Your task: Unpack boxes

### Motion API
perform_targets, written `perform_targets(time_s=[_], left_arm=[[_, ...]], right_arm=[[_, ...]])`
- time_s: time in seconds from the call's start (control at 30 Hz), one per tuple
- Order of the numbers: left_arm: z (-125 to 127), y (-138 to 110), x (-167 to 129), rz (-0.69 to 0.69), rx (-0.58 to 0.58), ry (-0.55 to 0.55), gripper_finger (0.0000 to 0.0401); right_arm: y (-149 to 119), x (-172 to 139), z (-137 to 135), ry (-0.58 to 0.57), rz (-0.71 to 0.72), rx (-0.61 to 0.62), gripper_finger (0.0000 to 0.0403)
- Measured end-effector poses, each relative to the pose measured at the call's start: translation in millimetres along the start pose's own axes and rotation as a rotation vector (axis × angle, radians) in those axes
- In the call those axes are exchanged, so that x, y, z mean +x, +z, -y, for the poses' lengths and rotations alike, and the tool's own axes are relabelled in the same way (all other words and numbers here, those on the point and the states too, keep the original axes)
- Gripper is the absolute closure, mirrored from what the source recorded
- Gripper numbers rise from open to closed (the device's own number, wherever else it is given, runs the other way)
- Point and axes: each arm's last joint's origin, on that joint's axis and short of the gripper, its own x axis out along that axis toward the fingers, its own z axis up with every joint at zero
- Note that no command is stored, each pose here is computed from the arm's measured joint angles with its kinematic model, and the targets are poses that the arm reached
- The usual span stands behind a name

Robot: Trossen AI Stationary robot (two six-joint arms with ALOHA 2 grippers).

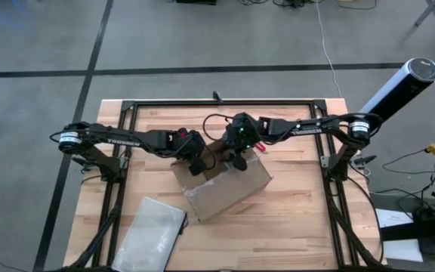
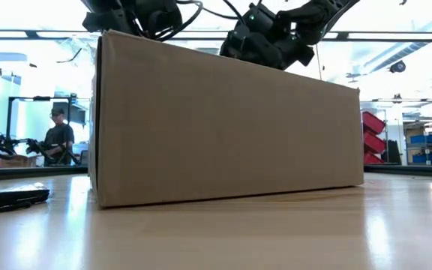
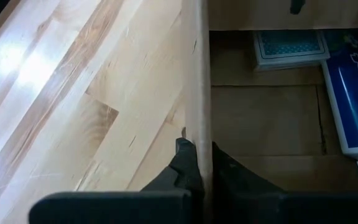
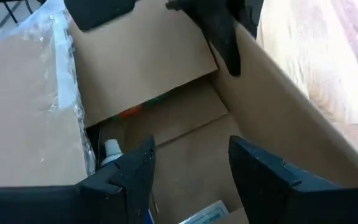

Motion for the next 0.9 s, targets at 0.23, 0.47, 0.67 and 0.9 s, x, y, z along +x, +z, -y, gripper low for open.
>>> perform_targets(time_s=[0.23, 0.47, 0.67, 0.9], left_arm=[[-3, 1, 1, 0.003, 0.003, 0.002, 0.0401], [-8, 3, 2, 0.003, -0.001, 0.005, 0.0401], [-10, 4, 2, 0.005, -0.005, 0.006, 0.0401], [-12, 6, 2, 0.010, -0.010, 0.006, 0.0401]], right_arm=[[-10, 0, -4, 0.093, -0.090, 0.020, 0.0220], [-10, -3, -10, 0.214, -0.088, 0.048, 0.0220], [2, -7, -17, 0.329, -0.074, 0.079, 0.0220], [18, -13, -30, 0.452, -0.075, 0.101, 0.0220]])
